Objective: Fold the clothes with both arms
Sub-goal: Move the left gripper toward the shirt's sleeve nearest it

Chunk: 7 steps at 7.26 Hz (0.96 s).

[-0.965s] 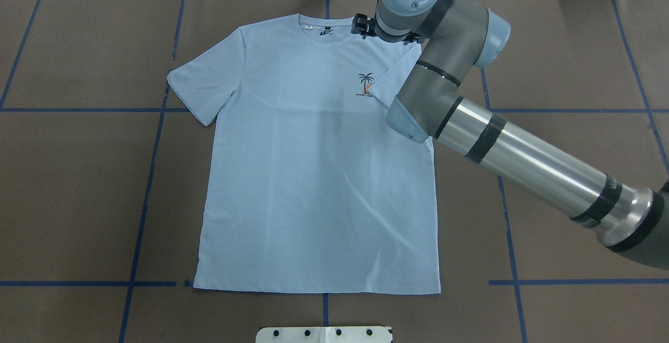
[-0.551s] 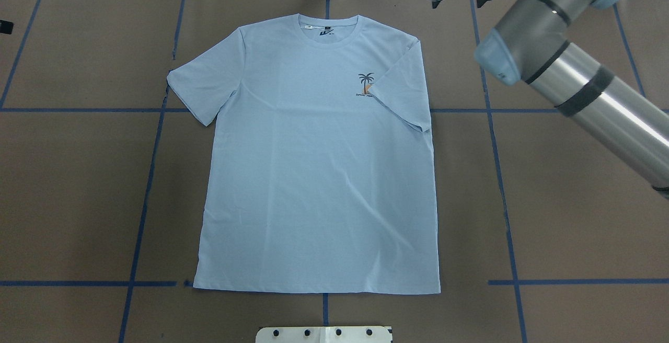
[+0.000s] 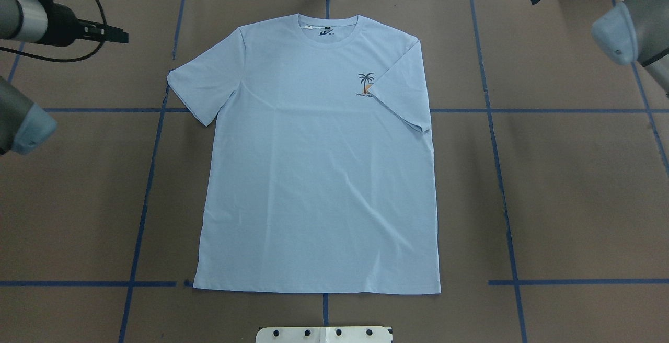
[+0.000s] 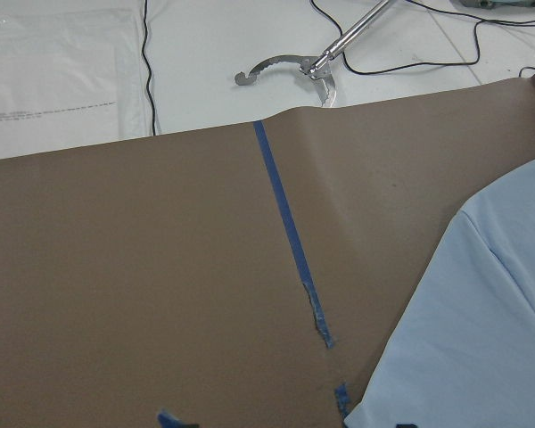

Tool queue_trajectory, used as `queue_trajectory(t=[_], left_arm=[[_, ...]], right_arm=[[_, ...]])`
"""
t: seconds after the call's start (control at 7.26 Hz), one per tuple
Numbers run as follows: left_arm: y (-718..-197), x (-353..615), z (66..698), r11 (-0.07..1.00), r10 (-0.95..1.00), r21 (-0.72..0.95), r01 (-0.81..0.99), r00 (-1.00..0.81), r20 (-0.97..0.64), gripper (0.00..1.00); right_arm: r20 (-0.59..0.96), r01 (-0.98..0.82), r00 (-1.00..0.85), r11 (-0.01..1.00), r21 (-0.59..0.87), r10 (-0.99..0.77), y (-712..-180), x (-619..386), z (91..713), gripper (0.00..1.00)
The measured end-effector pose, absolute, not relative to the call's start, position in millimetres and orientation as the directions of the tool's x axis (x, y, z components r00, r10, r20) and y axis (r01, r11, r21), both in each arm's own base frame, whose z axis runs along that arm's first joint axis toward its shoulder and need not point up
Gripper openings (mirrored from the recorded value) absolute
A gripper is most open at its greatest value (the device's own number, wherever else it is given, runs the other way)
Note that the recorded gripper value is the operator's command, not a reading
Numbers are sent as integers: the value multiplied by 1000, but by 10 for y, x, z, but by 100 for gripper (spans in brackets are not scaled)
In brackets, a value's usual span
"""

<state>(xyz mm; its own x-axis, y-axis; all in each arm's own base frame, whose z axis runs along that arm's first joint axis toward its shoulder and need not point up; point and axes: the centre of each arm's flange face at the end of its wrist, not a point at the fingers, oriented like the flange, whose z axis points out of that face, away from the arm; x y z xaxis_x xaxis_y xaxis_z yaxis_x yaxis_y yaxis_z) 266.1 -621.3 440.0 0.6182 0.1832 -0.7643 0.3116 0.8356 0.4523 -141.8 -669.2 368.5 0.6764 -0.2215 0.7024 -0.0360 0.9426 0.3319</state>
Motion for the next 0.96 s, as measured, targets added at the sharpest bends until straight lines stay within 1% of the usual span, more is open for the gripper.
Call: queue_trajectory(t=[0.14, 0.41, 0.69, 0.96], left_arm=[[-6269, 3069, 4490, 832, 153, 441, 336, 624, -766, 53], [-6314, 3577, 4634, 825, 123, 442, 353, 650, -750, 49], [-6251, 3853, 4654, 833, 114, 428, 350, 649, -752, 46], [-6202, 3916, 4698, 838, 119, 429, 339, 652, -749, 45]], right_arm=[[705, -30, 671, 943, 332, -228, -6658, -1257, 3805, 100], [706, -28, 670, 944, 330, -227, -6622, -1162, 3896, 100], [707, -27, 671, 945, 325, -224, -6591, -1145, 3948, 100], [706, -27, 673, 946, 322, -221, -6573, -1138, 3980, 100]])
